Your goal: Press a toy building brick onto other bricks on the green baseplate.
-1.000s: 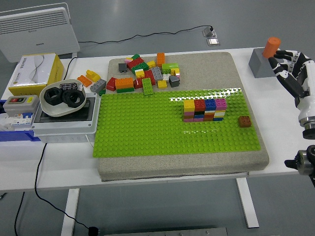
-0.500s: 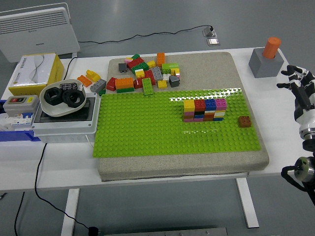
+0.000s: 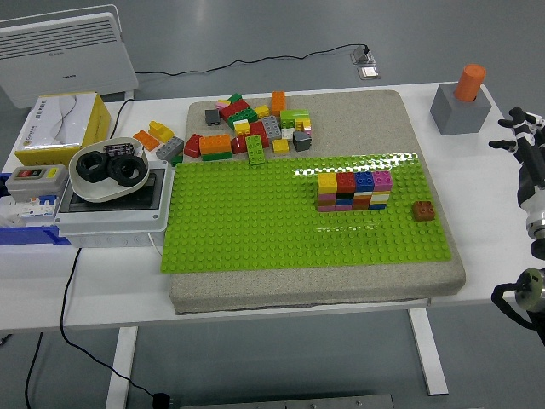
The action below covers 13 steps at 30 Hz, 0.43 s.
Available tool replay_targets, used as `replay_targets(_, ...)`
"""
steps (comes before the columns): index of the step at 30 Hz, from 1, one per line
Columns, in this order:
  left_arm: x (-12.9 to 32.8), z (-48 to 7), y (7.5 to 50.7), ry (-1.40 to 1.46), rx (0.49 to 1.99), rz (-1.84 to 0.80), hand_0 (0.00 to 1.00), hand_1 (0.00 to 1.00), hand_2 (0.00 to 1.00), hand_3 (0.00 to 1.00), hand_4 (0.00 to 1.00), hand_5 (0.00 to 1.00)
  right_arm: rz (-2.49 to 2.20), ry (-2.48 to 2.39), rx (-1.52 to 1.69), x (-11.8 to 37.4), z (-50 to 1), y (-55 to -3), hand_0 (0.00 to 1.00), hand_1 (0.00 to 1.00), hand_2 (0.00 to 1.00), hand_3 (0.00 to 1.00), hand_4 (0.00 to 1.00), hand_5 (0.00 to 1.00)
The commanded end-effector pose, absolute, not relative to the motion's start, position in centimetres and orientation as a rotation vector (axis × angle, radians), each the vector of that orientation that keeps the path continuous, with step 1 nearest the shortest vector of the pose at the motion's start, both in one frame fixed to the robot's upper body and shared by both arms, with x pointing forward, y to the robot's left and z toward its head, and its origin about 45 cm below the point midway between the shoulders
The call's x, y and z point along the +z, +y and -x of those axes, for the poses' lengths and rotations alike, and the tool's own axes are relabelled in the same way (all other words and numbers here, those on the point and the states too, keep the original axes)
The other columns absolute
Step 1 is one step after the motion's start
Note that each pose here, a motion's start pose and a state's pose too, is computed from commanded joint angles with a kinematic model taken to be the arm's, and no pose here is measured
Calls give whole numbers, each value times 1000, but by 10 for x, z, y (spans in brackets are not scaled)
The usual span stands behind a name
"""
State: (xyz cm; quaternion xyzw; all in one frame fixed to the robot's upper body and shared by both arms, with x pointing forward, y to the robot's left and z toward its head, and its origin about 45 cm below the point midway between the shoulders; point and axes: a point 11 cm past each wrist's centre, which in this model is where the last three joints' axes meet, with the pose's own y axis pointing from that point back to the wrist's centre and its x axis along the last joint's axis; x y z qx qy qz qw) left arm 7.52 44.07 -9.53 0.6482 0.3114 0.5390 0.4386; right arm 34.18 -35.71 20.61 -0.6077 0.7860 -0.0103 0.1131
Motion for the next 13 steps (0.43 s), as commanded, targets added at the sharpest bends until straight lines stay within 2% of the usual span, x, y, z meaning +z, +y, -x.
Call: replay_targets(13,-97,-72,439,778,1264,-1648,759,692,609,476,540,530,1690,2309,6,208,-340,-369,442,313,482,499,771,514)
